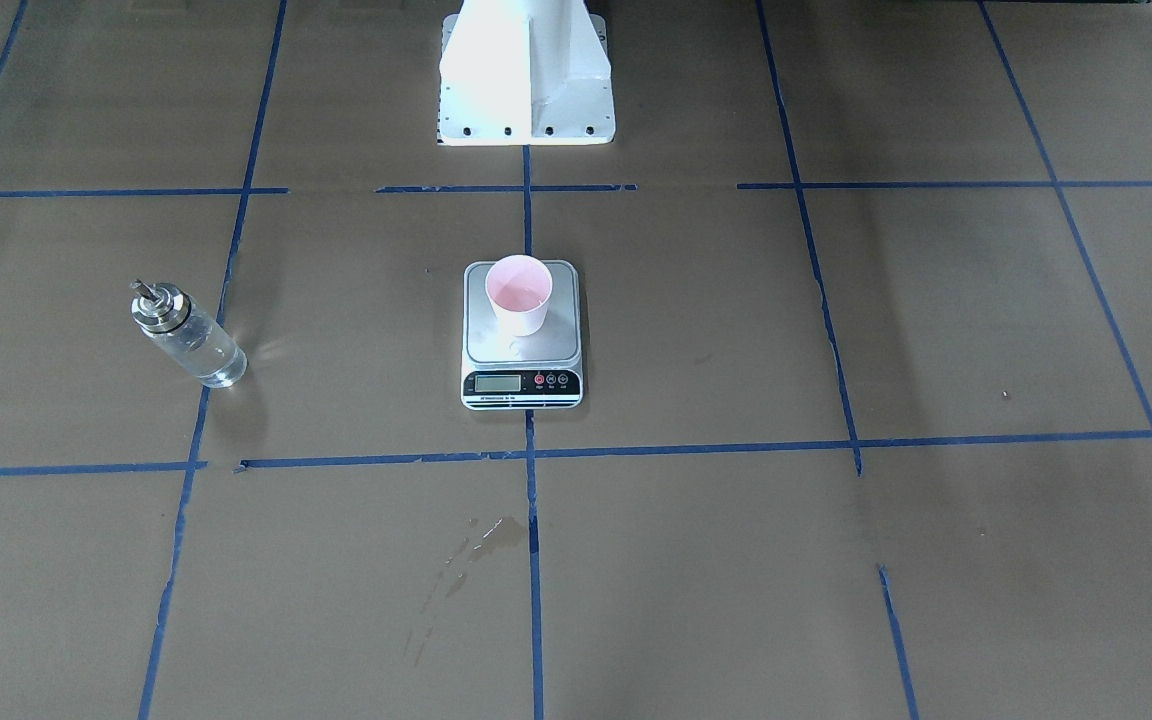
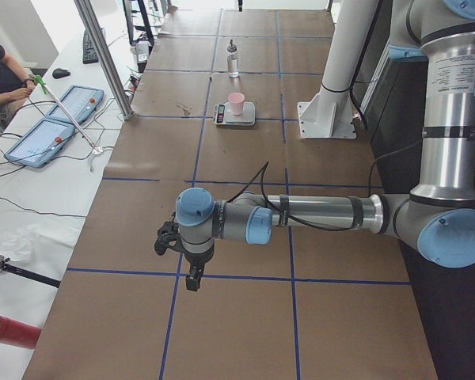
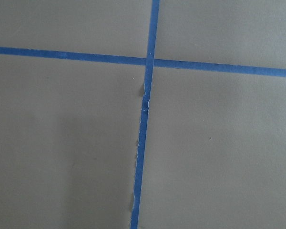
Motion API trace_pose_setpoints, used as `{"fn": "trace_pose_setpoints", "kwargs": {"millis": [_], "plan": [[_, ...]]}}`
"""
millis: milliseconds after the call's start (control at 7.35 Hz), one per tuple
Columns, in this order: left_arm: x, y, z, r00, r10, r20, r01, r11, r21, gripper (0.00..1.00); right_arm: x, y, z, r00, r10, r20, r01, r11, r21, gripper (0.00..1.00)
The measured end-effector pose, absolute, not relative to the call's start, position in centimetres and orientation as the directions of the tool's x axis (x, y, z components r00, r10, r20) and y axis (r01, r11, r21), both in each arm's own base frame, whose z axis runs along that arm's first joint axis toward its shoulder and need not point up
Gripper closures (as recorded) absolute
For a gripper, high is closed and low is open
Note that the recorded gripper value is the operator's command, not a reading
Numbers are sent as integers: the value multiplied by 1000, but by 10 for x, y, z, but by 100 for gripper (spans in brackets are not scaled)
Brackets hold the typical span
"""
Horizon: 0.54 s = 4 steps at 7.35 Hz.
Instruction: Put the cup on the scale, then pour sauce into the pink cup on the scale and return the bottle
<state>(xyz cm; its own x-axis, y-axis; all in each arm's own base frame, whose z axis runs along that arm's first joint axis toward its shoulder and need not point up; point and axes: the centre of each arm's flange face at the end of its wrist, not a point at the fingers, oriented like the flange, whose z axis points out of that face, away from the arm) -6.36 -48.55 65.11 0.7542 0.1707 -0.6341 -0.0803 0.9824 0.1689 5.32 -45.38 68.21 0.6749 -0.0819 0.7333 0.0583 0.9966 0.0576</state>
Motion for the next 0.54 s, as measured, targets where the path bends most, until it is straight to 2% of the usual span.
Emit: {"fn": "trace_pose_setpoints", "kwargs": {"millis": [544], "plan": [[-63,-488,648,753,165,-637,-73,983,168,0,52,-457,667,663,-27,748,12,1000,26,0]]}}
